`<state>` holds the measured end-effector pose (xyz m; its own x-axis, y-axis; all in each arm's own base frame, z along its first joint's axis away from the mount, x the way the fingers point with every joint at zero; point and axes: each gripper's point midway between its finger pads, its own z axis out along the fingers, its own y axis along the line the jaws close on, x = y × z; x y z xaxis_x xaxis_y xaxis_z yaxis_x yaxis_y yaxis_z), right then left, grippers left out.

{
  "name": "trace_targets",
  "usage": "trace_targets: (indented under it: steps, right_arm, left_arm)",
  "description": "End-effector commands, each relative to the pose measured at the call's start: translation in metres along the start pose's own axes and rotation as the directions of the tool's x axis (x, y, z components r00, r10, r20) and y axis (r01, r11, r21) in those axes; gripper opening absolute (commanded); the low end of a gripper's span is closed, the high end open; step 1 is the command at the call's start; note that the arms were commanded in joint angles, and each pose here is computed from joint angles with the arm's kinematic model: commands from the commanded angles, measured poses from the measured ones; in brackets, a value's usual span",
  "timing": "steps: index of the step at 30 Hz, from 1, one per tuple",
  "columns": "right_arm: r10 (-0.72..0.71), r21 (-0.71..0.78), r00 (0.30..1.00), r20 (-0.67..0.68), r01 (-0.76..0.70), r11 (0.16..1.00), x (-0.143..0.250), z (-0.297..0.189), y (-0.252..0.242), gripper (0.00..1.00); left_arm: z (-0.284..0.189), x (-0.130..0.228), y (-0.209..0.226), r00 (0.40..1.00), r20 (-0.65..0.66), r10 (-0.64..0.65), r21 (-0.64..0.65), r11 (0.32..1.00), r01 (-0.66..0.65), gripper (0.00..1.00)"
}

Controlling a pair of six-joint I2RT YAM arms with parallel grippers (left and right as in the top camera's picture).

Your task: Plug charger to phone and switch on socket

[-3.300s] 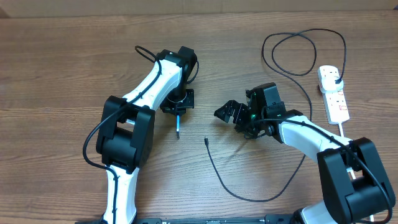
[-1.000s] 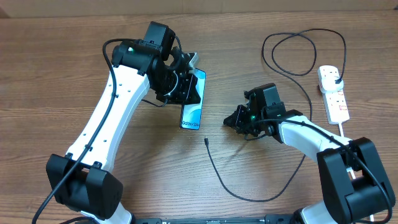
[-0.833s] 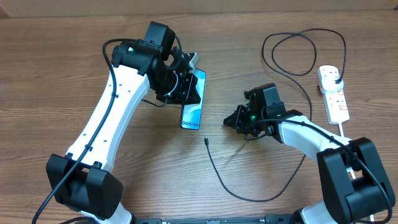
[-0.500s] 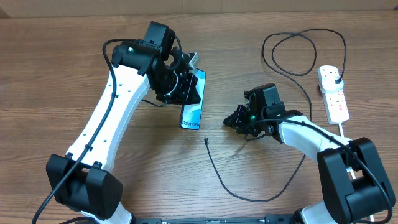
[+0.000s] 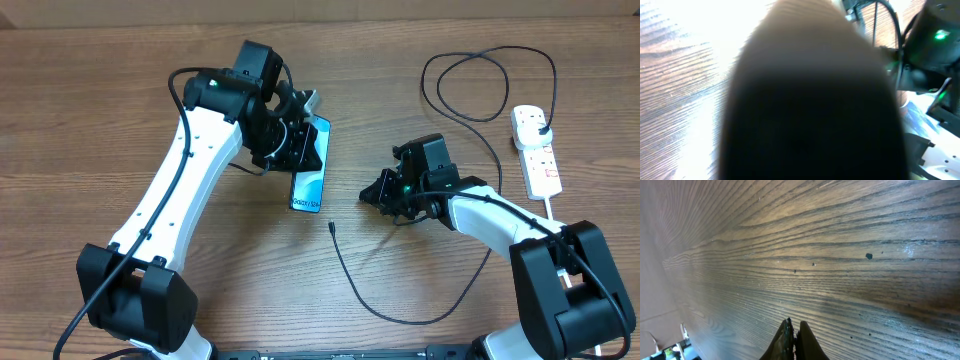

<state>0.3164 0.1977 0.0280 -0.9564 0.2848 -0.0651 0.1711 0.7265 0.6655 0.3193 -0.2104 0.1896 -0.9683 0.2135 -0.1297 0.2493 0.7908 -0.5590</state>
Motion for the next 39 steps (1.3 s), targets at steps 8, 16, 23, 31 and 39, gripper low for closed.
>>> trace_targets:
  steps: [8, 16, 23, 31, 39]
  right_arm:
    - [-0.018, -0.017, 1.000, 0.004, 0.018, 1.000, -0.001, -0.002, 0.007, 0.06]
    - [-0.018, -0.017, 1.000, 0.004, 0.018, 1.000, -0.001, -0.002, 0.007, 0.07]
    - [-0.019, -0.018, 1.000, 0.004, 0.019, 1.000, -0.001, -0.002, 0.007, 0.08]
    - [-0.018, -0.017, 1.000, 0.004, 0.019, 1.000, -0.001, -0.002, 0.007, 0.12]
    - [-0.018, -0.017, 1.000, 0.004, 0.018, 1.000, -0.001, -0.002, 0.007, 0.12]
  left_arm:
    - [0.035, 0.016, 0.022, 0.999, -0.027, -0.043, 0.011, 0.999, 0.043, 0.04]
    - [0.081, 0.027, 0.054, 0.987, -0.004, -0.158, 0.016, 0.987, 0.158, 0.04]
    - [0.101, 0.031, 0.067, 0.988, 0.028, -0.152, 0.025, 0.988, 0.151, 0.04]
    - [0.110, 0.032, 0.074, 0.989, 0.054, -0.135, 0.032, 0.991, 0.134, 0.04]
    - [0.110, 0.030, 0.074, 0.989, 0.060, -0.132, 0.031, 0.991, 0.130, 0.04]
